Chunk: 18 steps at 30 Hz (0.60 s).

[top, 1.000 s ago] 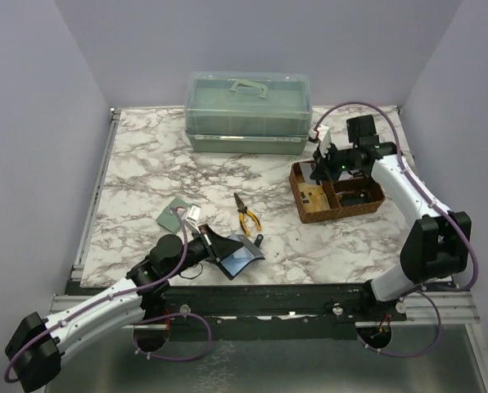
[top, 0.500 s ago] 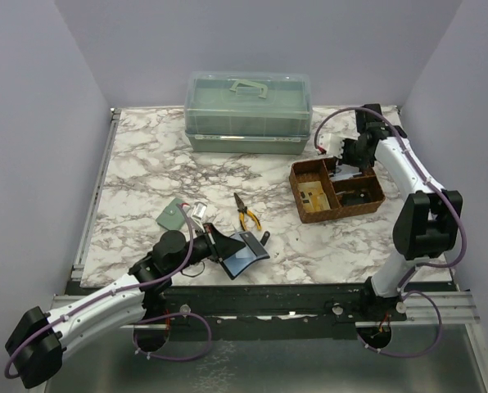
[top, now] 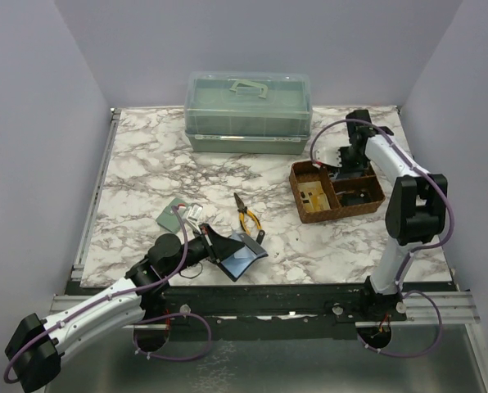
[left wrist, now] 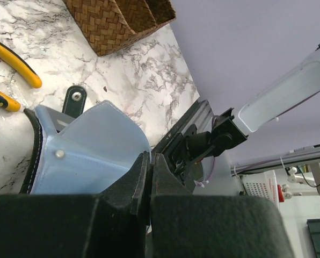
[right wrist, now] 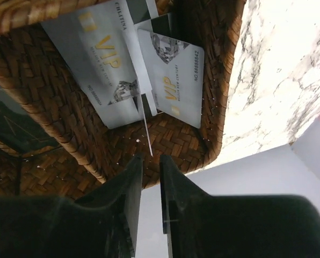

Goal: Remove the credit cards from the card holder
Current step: Place the credit card in the storage box.

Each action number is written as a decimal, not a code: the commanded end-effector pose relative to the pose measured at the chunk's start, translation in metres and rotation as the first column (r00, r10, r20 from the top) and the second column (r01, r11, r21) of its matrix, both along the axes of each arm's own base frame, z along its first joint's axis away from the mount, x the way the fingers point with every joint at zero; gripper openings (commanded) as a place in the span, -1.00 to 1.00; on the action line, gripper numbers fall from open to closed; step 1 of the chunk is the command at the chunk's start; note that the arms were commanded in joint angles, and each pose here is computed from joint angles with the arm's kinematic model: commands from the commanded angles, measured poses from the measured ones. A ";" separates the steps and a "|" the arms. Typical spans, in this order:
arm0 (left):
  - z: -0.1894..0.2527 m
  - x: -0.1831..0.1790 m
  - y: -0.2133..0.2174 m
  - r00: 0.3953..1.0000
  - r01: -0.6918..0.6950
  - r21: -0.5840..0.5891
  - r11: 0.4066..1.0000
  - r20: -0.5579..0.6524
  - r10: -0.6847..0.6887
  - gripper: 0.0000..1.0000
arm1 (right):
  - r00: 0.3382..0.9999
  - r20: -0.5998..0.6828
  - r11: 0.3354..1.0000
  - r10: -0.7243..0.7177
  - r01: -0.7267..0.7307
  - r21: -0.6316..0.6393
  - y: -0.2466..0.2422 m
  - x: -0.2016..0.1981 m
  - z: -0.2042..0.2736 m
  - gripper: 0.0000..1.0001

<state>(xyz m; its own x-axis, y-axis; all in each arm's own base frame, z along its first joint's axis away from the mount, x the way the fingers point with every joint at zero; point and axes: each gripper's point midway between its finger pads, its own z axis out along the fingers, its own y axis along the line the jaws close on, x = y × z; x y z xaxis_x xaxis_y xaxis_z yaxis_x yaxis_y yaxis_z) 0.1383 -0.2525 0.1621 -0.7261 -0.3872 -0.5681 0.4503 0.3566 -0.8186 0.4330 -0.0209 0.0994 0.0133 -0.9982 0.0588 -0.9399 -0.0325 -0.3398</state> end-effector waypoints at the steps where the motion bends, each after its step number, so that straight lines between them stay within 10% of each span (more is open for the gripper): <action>1: 0.007 -0.004 -0.002 1.000 0.024 -0.030 0.999 0.018 -0.023 -1.00 | 1.000 0.026 0.997 0.002 0.000 -0.079 -0.013 0.012 -0.005 -0.37; 11: 0.005 -0.005 -0.004 0.999 0.042 -0.017 0.999 0.012 -0.042 -1.00 | 0.903 0.338 0.963 -0.263 0.226 0.145 -0.004 0.072 0.063 -0.18; 18: 0.006 -0.007 -0.009 0.996 0.081 0.014 0.997 0.039 -0.081 -1.00 | 0.895 0.193 0.823 -0.403 0.262 0.503 0.048 0.036 0.097 -0.03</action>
